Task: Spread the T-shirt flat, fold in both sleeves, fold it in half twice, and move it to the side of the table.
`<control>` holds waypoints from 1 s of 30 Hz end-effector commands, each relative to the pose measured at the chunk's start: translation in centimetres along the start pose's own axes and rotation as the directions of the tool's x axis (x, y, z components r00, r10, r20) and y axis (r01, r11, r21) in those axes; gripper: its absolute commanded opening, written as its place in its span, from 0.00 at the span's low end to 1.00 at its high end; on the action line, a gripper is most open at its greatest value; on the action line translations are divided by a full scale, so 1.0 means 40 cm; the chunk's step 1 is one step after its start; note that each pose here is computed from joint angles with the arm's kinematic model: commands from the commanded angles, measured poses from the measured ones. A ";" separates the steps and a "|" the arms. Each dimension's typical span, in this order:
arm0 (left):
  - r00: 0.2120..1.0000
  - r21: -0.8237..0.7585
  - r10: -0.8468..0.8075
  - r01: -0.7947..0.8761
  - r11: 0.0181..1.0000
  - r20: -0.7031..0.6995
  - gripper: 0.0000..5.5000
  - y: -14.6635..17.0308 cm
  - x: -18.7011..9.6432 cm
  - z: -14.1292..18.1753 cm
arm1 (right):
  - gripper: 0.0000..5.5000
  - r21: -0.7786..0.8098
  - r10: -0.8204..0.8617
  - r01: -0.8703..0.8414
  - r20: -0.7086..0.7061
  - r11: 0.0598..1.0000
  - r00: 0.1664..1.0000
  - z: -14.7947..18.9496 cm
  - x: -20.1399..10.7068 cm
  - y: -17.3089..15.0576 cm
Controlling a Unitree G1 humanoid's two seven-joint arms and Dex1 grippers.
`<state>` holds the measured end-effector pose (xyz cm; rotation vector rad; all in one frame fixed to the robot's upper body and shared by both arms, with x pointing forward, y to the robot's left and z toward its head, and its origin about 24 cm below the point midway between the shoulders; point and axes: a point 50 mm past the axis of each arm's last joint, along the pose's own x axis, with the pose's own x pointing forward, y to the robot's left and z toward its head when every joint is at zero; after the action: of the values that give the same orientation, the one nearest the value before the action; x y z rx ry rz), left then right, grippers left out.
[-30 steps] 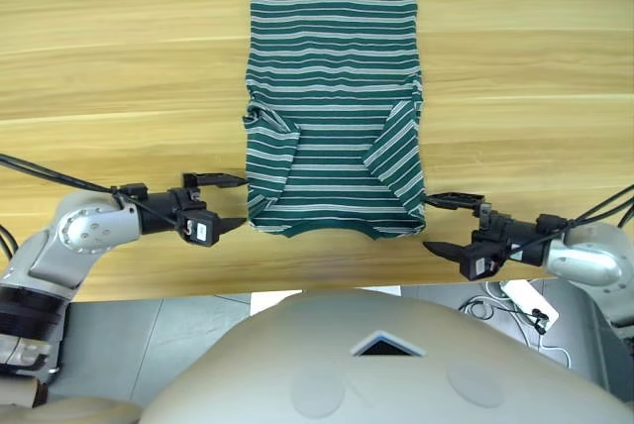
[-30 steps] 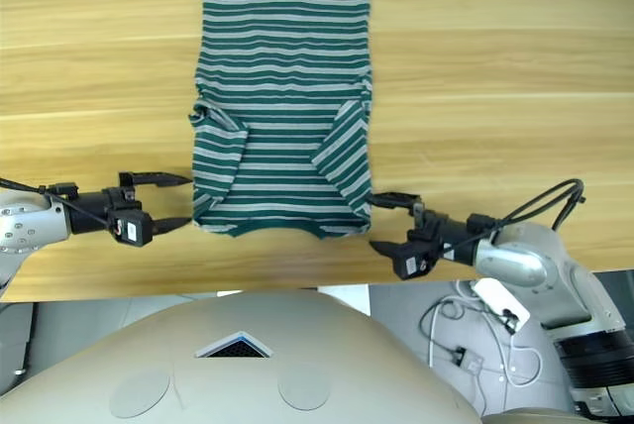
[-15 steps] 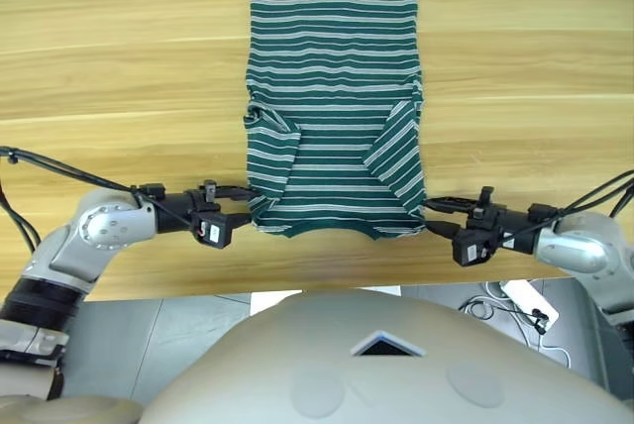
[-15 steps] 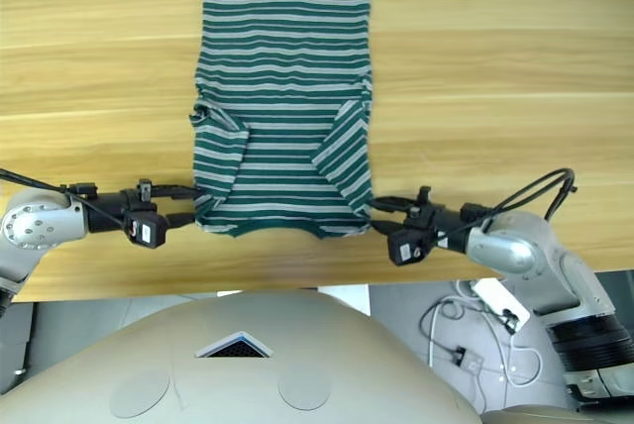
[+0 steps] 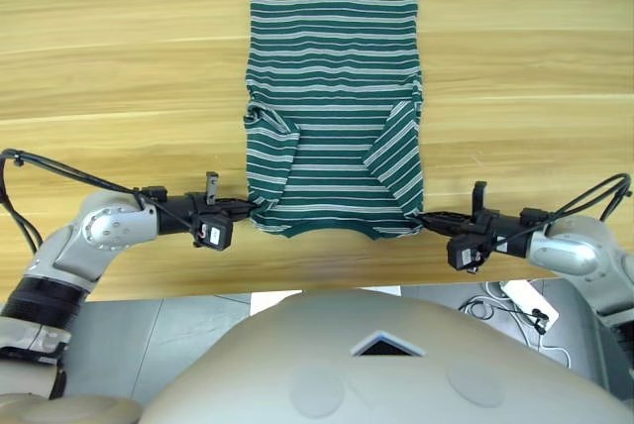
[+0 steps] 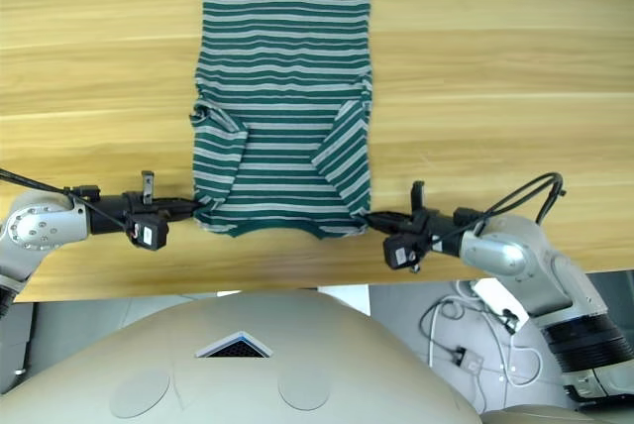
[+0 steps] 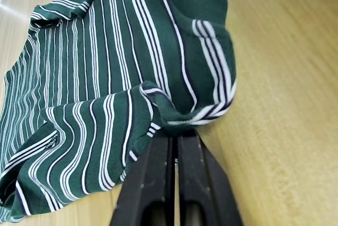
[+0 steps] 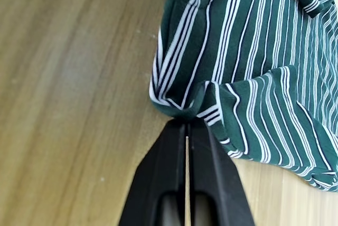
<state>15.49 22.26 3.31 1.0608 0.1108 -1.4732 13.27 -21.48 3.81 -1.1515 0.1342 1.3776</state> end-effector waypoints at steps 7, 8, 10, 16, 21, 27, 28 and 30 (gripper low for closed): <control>0.999 -0.001 0.037 -0.037 0.999 0.004 0.00 0.001 -0.082 0.021 | 0.00 0.022 -0.001 0.000 0.030 1.000 1.000 0.031 -0.063 0.019; 0.999 -0.004 0.046 -0.045 0.999 0.013 0.00 0.001 -0.093 0.028 | 0.00 0.024 -0.009 0.007 0.056 1.000 0.998 0.043 -0.074 0.021; 0.997 -0.013 0.066 -0.065 0.998 0.050 0.00 0.000 -0.116 0.050 | 0.00 0.023 -0.034 0.032 0.101 0.999 0.994 0.066 -0.099 0.017; 0.970 -0.051 0.097 -0.087 0.995 0.223 0.00 -0.006 -0.166 0.126 | 0.00 0.001 -0.092 0.094 0.218 0.996 0.971 0.126 -0.163 0.011; 0.939 -0.062 0.098 -0.082 0.995 0.330 0.00 -0.006 -0.190 0.170 | 0.00 -0.003 -0.136 0.143 0.290 0.990 0.947 0.156 -0.203 0.007; 0.988 -0.106 0.132 -0.122 0.987 0.083 0.00 0.029 -0.157 0.046 | 0.00 0.001 -0.191 0.195 0.225 0.981 0.956 0.117 -0.179 -0.029; 0.989 -0.108 0.140 -0.135 0.985 0.046 0.00 0.044 -0.147 0.023 | 0.00 -0.006 -0.220 0.225 0.186 0.974 0.958 0.097 -0.165 -0.051; 0.984 -0.093 0.175 -0.175 0.980 -0.005 0.00 0.088 -0.131 -0.016 | 0.00 -0.025 -0.293 0.297 0.112 0.954 0.950 0.060 -0.133 -0.104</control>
<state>15.40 25.61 8.39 0.9163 0.0748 -1.3554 11.17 -22.76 11.17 -1.0207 -0.1428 1.2747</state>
